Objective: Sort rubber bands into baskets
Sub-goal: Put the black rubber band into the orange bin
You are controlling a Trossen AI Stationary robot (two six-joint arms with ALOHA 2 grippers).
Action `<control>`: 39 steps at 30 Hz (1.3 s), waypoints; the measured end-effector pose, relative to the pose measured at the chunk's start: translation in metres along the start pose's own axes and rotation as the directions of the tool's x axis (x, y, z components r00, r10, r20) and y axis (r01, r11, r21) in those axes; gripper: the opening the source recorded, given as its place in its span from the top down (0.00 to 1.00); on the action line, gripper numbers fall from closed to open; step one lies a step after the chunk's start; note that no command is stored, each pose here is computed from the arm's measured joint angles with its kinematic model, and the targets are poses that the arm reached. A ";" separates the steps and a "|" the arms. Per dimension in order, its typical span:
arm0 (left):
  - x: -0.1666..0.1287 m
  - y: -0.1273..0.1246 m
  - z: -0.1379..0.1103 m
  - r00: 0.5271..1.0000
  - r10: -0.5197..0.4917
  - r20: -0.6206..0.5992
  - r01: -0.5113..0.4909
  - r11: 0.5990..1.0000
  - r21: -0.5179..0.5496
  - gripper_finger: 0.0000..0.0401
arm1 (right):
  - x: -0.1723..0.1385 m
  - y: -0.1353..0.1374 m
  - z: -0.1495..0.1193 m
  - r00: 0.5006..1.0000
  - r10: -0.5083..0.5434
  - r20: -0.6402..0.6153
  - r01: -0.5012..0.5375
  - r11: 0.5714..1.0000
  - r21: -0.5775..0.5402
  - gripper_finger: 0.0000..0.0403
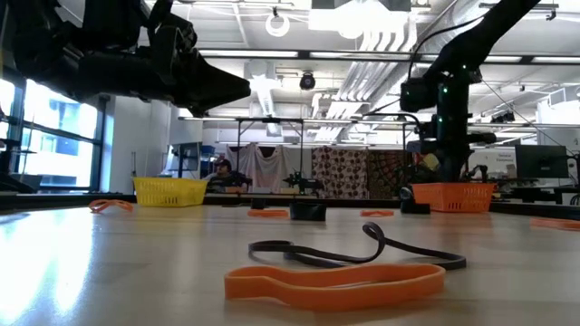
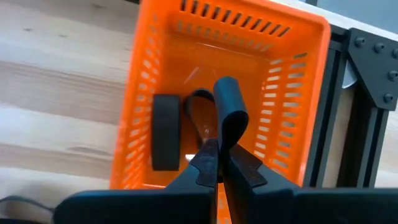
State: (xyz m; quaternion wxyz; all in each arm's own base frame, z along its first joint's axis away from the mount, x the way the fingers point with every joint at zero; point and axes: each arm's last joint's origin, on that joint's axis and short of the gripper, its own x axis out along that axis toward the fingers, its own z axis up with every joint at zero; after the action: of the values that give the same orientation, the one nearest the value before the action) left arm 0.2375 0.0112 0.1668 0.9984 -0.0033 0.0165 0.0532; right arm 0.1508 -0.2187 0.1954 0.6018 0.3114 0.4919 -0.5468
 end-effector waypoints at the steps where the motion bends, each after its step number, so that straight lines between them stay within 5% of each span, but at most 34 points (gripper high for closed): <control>1: 0.000 0.000 0.000 1.000 0.000 0.000 0.000 1.000 0.000 0.77 | 0.001 -0.002 0.001 1.000 -0.003 -0.003 0.003 1.000 0.008 1.00; 27: 0.000 0.001 0.000 1.000 0.024 0.002 -0.024 1.000 0.000 0.77 | 0.039 0.000 0.003 0.992 -0.008 -0.128 0.003 0.999 -0.037 0.99; 39: 0.000 0.001 0.002 1.000 0.024 0.016 -0.024 1.000 0.020 0.77 | 0.036 0.007 -0.001 0.990 -0.086 -0.108 0.062 0.976 -0.209 0.69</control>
State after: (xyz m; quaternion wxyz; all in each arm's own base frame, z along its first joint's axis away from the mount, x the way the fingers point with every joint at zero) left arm 0.2375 0.0121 0.1683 0.9978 0.0072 0.0094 0.0649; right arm 0.1543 -0.2294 0.1605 0.5802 0.2605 0.5914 -0.4958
